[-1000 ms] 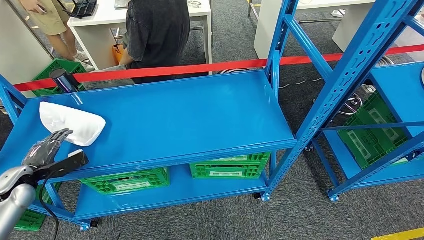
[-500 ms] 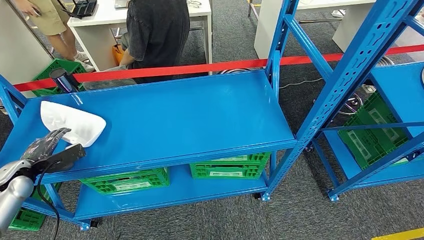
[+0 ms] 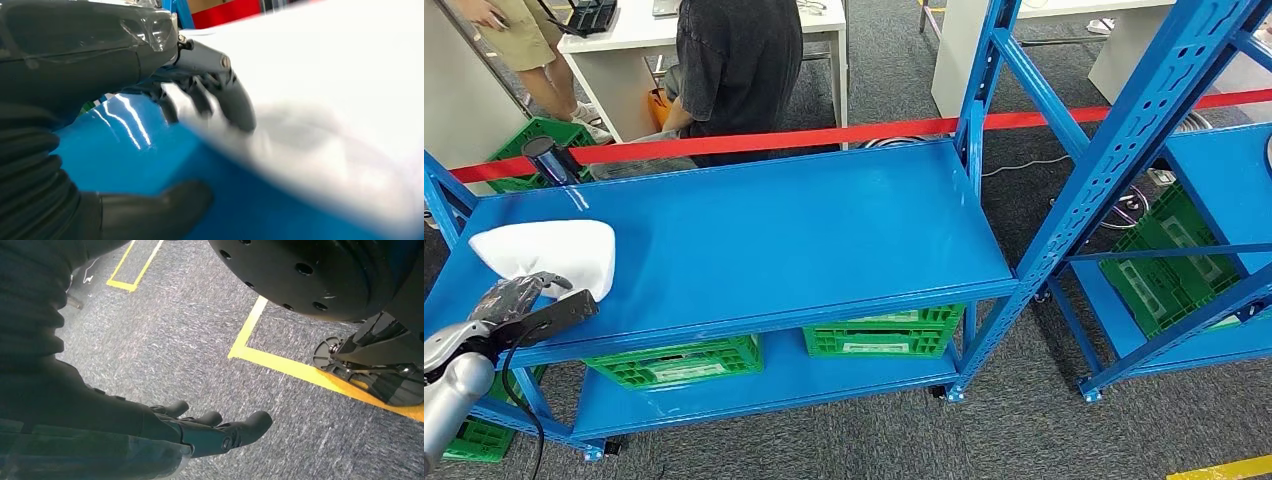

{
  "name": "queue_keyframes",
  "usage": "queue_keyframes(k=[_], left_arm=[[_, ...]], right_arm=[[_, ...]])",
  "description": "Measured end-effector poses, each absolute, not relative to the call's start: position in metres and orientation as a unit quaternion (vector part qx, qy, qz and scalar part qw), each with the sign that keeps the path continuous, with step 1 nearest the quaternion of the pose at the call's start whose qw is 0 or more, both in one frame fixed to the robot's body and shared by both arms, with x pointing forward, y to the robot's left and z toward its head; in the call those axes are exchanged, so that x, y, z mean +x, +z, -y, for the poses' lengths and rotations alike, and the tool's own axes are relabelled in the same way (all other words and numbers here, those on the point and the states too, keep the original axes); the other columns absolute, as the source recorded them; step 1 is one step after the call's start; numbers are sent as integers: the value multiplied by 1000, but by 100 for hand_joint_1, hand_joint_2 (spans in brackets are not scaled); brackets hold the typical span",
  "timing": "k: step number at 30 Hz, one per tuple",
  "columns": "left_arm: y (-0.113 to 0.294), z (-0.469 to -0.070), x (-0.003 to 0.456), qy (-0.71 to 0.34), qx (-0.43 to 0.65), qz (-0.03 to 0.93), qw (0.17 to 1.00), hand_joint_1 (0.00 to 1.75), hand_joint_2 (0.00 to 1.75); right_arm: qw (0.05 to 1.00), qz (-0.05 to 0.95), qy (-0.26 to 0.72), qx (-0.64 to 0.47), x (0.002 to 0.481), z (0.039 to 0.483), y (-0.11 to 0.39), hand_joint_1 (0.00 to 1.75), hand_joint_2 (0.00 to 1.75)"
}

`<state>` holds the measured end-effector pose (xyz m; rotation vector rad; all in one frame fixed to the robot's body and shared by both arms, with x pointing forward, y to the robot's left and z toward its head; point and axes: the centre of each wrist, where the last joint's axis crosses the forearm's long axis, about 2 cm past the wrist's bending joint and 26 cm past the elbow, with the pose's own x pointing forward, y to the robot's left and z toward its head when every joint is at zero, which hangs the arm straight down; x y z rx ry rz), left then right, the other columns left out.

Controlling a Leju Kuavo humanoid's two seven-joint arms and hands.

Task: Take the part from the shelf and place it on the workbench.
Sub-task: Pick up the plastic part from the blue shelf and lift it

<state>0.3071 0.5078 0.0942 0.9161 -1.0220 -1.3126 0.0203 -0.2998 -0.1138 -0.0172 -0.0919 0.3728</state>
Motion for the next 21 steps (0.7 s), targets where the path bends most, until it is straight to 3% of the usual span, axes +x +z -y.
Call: queue_keyframes(k=[21], left_arm=[[88, -510, 303, -563, 384, 430, 593, 175, 175]], right_arm=[[981, 47, 186, -8, 21, 299, -114, 0, 175]])
